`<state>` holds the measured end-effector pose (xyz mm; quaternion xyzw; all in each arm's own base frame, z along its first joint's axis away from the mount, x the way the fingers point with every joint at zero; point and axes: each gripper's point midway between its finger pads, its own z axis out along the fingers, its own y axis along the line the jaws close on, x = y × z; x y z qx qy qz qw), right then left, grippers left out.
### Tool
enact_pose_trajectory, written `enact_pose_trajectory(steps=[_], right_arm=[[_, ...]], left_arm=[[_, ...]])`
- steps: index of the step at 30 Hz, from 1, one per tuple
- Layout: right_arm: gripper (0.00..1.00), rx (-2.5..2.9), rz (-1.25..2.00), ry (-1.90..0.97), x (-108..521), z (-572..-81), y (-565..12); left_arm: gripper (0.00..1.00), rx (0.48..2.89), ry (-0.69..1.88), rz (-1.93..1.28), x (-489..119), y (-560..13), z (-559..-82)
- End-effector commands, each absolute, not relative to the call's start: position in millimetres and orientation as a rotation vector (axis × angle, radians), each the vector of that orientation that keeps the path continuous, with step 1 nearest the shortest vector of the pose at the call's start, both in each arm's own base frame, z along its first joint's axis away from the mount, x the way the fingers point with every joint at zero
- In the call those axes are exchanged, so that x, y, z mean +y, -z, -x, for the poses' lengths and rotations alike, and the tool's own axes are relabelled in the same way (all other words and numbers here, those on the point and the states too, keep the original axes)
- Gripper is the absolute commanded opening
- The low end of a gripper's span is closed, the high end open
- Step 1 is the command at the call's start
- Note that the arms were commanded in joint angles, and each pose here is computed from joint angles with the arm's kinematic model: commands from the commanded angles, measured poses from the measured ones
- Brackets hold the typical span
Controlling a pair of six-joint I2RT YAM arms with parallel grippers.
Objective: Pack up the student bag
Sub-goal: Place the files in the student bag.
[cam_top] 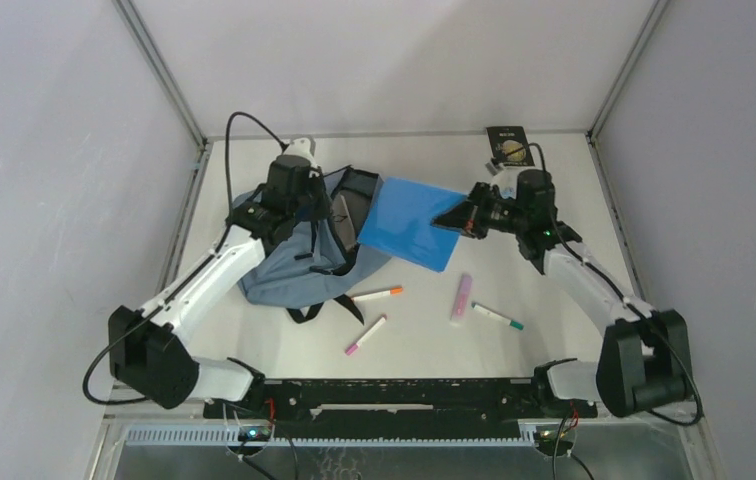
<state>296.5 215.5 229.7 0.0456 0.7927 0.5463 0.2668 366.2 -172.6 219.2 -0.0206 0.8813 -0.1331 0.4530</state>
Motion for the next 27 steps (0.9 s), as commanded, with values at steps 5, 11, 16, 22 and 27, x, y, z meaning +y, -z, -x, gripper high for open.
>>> enact_pose_trajectory(steps=[5, 11, 16, 22, 27], right_arm=[[0.00, 2.169, 0.074, -1.520, 263.7, -318.5, -236.9], [0.00, 2.237, 0.229, -1.651, 289.4, -321.9, -227.3], [0.00, 2.291, 0.344, -1.726, 324.7, -324.6, -221.4], [0.00, 2.387, 0.406, -1.798, 378.4, -340.7, -194.3], [0.00, 2.495, 0.464, -1.791, 422.9, -350.7, -172.0]], left_arm=[[0.00, 1.877, 0.632, 0.033, -184.2, -293.8, -354.4], [0.00, 1.803, 0.789, -0.099, -194.6, -315.7, -334.6], [0.00, 1.757, 0.914, -0.174, -204.9, -319.7, -321.1], [0.00, 1.718, 0.974, -0.146, -199.3, -318.2, -322.6], [0.00, 1.705, 0.967, -0.069, -183.3, -318.6, -328.0]])
